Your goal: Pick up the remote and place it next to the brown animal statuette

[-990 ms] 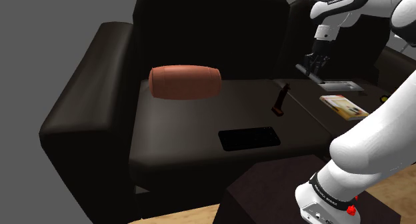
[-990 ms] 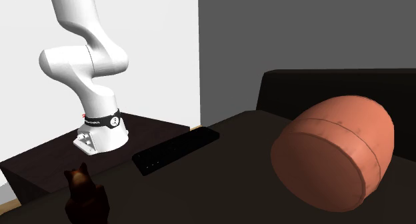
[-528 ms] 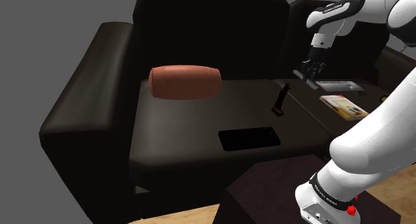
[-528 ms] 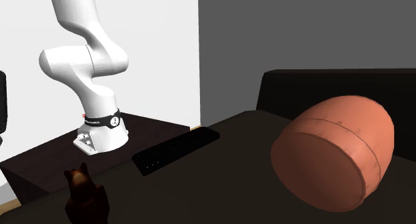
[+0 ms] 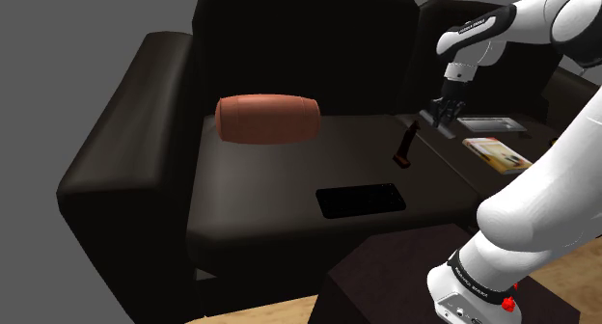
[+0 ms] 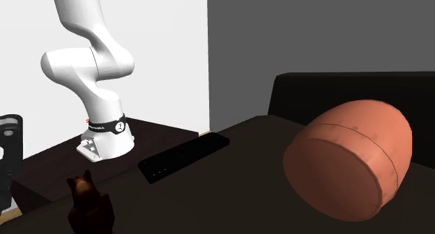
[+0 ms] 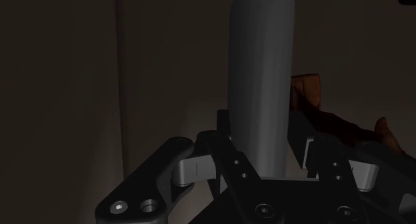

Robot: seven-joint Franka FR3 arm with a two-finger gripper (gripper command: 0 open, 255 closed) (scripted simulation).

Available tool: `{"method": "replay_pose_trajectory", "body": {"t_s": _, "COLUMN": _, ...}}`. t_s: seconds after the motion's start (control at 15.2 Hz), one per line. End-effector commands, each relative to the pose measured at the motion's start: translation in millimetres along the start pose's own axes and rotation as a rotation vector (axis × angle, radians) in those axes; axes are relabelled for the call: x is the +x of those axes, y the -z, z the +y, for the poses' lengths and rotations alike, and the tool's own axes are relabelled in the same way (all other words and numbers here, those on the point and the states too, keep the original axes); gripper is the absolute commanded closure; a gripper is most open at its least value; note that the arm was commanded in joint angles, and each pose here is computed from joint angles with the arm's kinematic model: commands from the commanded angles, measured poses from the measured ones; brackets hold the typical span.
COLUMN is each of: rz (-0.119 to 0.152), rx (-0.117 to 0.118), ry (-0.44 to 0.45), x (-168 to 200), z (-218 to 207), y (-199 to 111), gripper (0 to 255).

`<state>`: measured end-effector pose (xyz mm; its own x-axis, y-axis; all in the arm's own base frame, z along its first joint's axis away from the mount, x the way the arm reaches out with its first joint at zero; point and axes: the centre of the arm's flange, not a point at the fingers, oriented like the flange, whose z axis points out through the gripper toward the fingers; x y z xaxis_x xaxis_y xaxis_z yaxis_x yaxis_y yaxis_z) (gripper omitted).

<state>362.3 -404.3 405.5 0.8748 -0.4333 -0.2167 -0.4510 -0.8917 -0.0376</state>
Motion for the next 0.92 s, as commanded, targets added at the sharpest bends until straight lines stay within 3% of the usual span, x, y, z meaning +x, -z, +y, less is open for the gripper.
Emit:
{"method": "replay_pose_trajectory", "body": {"t_s": 0.0, "rz": 0.0, "rx": 0.0, "ry": 0.0, "x": 1.8, "z": 0.0, "y": -11.8, "gripper": 255}}
{"method": "replay_pose_trajectory", "body": {"t_s": 0.86, "rz": 0.0, "rx": 0.0, "ry": 0.0, "x": 16.7, "z": 2.6, "y": -78.8, "gripper": 255}}
